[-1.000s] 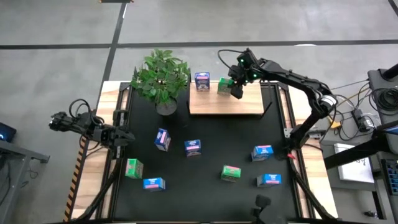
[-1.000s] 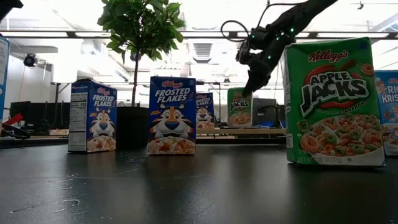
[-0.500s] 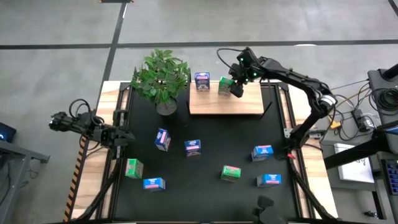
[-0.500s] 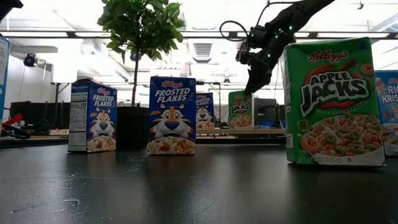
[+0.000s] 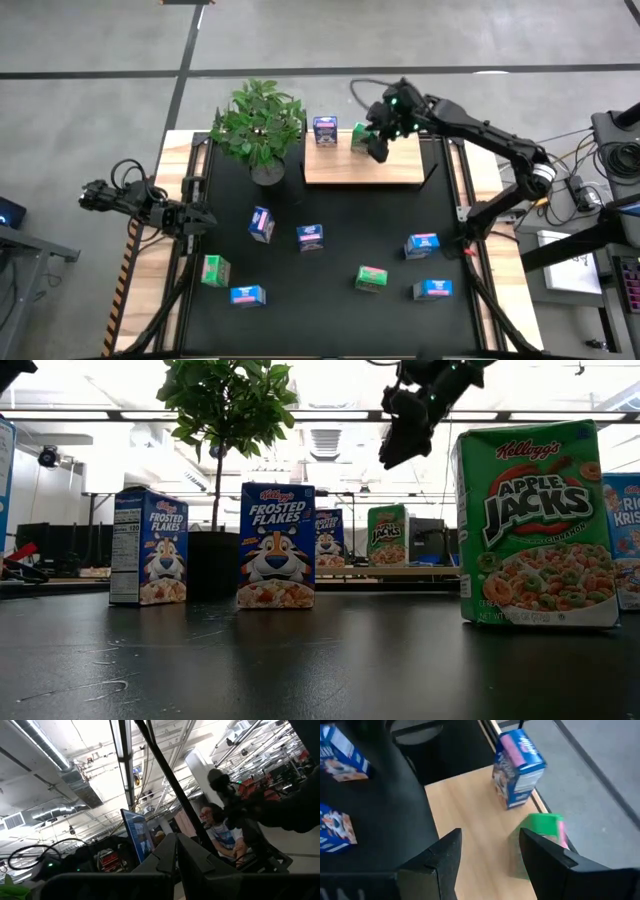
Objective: Stack cereal on shelf
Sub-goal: Put the top green cereal box on the shelf
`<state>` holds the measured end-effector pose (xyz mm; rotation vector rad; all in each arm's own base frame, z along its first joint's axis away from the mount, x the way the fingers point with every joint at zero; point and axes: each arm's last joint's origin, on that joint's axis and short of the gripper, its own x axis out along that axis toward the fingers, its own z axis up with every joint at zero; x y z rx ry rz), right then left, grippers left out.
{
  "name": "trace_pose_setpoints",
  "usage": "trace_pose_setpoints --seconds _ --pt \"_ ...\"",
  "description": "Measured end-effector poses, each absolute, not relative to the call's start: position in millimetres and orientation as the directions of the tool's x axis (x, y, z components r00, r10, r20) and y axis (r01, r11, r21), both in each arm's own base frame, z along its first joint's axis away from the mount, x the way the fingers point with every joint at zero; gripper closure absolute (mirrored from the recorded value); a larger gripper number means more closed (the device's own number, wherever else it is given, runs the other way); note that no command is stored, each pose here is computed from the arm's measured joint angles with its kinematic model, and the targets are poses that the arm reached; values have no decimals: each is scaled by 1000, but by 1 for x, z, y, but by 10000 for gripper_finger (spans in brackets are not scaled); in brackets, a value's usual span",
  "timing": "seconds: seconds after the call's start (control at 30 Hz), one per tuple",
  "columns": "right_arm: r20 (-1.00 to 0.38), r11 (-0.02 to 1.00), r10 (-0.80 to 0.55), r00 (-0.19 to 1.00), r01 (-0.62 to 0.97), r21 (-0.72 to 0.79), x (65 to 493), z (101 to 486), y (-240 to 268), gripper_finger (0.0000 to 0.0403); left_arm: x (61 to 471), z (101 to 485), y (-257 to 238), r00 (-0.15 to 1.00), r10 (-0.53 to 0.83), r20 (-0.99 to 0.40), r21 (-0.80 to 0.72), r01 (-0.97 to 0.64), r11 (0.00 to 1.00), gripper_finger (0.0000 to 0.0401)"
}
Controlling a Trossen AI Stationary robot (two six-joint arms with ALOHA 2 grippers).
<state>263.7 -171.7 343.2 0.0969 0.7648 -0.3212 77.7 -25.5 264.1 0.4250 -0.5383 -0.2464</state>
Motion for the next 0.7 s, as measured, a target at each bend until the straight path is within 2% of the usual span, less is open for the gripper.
trace_pose_setpoints --seconds 0.23,0.53,0.7 --pt "-763 931 -343 548 306 -199 287 308 -136 277 78 264 -25 833 -335 441 452 116 885 401" --pt "-755 883 -452 475 361 -301 293 253 -136 383 78 264 -25 833 -335 441 452 116 885 401" --pt "-702 819 -562 437 409 -401 291 233 -140 393 78 264 -25 833 -335 441 452 116 885 401"
